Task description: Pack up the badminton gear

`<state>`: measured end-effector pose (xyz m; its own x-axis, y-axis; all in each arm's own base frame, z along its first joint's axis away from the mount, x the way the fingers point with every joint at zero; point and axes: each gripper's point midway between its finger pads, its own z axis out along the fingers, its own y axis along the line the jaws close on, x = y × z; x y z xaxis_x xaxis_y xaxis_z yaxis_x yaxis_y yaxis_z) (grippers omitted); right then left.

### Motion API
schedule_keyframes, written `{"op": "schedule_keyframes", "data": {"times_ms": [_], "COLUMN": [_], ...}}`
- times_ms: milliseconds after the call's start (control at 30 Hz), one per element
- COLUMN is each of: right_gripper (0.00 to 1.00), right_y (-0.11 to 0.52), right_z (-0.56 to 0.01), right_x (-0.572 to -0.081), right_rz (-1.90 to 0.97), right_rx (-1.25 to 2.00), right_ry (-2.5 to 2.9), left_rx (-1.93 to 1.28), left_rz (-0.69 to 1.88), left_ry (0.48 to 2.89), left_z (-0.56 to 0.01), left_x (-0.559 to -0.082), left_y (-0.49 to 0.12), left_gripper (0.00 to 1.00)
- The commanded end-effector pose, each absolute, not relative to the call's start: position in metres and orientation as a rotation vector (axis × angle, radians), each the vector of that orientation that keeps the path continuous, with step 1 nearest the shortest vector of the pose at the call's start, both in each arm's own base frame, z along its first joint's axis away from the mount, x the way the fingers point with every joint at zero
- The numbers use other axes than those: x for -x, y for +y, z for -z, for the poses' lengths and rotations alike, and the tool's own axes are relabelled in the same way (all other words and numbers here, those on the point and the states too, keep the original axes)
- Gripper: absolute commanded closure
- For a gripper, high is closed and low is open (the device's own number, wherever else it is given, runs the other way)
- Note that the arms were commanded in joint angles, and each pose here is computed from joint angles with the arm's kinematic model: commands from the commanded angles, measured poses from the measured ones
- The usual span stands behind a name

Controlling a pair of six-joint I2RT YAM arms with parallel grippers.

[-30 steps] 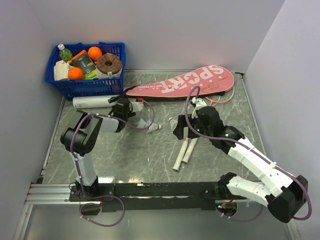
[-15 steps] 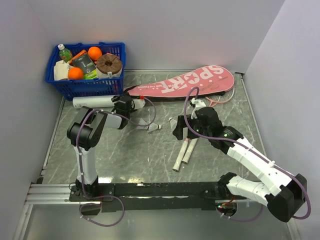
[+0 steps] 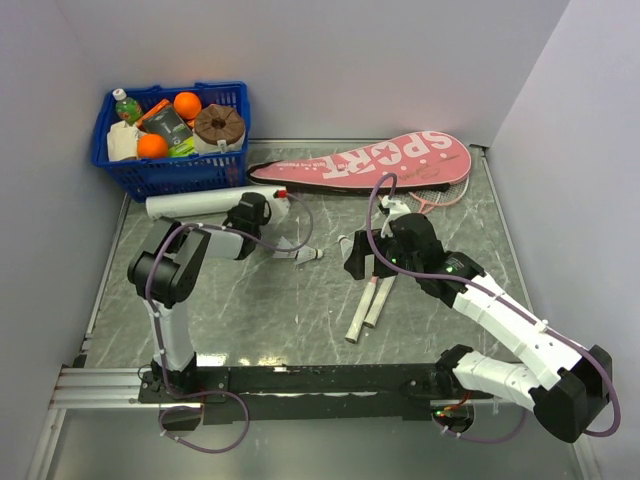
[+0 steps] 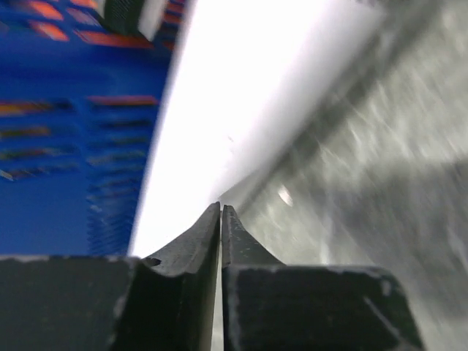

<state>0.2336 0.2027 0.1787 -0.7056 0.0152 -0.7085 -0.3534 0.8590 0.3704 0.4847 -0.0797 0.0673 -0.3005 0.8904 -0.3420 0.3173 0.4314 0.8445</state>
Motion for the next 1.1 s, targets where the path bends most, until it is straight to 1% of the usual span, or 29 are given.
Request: {"op": "schedule_keyframes", "data": {"times_ms": [0, 100, 167, 267, 300, 367, 400, 467, 500, 633, 933, 1067], "right_gripper": [0.00, 0.00, 0.00, 0.00, 0.00, 0.00, 0.00, 0.00, 0.00, 0.00, 0.00, 0.00], "right_y": [0.210, 0.209, 0.208, 0.206, 0.206, 0.206, 0.206, 0.206, 0.207, 0.208, 0.209, 0.212], "right_z": [-0.186, -0.188, -0.187, -0.190, -0.191, -0.189, -0.190, -0.189, -0.187, -0.187, -0.184, -0.179], "right_x": [-0.231, -0.227, -0.226, -0.224, -0.223, -0.222, -0.223, -0.223, -0.223, -0.226, -0.230, -0.232], "right_rz": [-0.692, -0.704, -0.703, -0.707, -0.709, -0.709, -0.710, -0.711, -0.706, -0.699, -0.683, -0.682], "right_rx": [0.239, 0.239, 0.236, 0.233, 0.233, 0.233, 0.229, 0.235, 0.237, 0.243, 0.249, 0.249], "right_ry": [2.253, 2.249, 2.251, 2.235, 2.230, 2.234, 2.231, 2.234, 2.239, 2.240, 2.253, 2.271], "left_rx": [-1.021, -1.028, -1.017, -0.997, -0.993, -0.988, -0.965, -0.972, -0.971, -0.988, -0.992, -1.022], "left_rz": [-0.770, -0.768, -0.754, -0.740, -0.748, -0.766, -0.783, -0.785, -0.779, -0.808, -0.843, -0.848], "left_ry": [1.942, 1.982, 1.992, 1.984, 1.982, 1.967, 1.951, 1.928, 1.916, 1.880, 1.853, 1.866], "left_z": [-0.055, -0.052, -0.055, -0.059, -0.061, -0.068, -0.073, -0.080, -0.083, -0.086, -0.087, -0.079], "left_x": [-0.455, -0.439, -0.432, -0.426, -0.426, -0.429, -0.432, -0.437, -0.440, -0.457, -0.495, -0.504], "left_y": [-0.080, -0.080, -0.081, -0.081, -0.080, -0.081, -0.081, -0.084, -0.086, -0.086, -0.071, -0.070], "left_gripper": [0.91, 0.92, 0.91, 0.81, 0.69, 0.49, 0.31, 0.14, 0.03, 0.01, 0.01, 0.02]}}
